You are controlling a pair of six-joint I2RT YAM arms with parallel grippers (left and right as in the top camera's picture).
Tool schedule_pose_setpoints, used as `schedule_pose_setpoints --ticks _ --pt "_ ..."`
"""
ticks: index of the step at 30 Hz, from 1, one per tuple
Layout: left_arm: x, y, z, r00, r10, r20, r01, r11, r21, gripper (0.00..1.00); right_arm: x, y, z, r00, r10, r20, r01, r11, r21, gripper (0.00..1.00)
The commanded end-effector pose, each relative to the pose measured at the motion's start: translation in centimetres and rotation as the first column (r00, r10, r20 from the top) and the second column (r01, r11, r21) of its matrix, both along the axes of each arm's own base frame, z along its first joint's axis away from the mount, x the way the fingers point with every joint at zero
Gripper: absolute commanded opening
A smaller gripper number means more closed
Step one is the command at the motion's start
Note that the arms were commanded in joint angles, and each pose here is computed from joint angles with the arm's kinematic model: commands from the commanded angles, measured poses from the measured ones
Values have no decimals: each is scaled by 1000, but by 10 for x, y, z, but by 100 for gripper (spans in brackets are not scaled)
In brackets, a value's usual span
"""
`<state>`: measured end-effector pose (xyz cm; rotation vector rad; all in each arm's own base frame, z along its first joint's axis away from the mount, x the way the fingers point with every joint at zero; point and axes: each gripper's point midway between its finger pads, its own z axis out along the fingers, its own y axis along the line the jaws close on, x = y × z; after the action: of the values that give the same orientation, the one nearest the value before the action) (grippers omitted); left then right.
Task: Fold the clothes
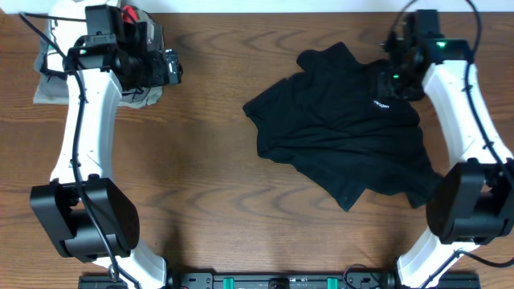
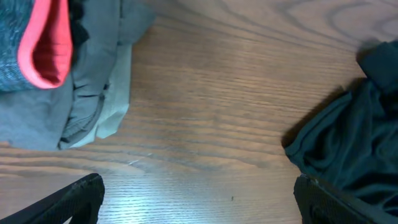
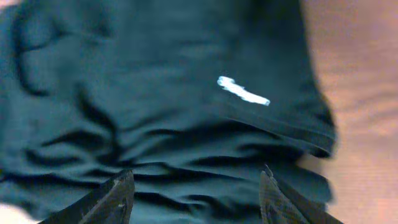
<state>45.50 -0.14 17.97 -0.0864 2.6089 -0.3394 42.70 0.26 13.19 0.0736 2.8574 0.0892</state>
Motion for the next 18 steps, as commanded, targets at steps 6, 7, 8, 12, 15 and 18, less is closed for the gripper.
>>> schedule_pose_setpoints --ticks 6,7,8,12,15,18 --pt "2 -5 -10 1000 -8 -25 8 1000 1 98 -10 -59 -52 999 -45 -28 43 996 -84 70" --pt "2 -5 -12 999 -8 -31 8 1000 1 98 -14 -64 -59 998 -58 -34 55 995 -83 69" --pt "2 -5 -15 999 -8 -38 8 1000 0 98 -17 -69 -67 997 -72 -37 68 994 -81 70" --pt "1 -5 -22 998 -8 -59 8 1000 -2 98 -24 -84 -96 993 -114 -15 113 992 -53 68" --pt "1 -5 -23 998 -8 -60 8 1000 -2 98 -18 -89 -108 991 -129 47 130 991 -27 68" --pt "1 -5 -23 998 -8 -59 7 1000 -3 98 -7 -89 -114 979 -163 124 163 987 12 64"
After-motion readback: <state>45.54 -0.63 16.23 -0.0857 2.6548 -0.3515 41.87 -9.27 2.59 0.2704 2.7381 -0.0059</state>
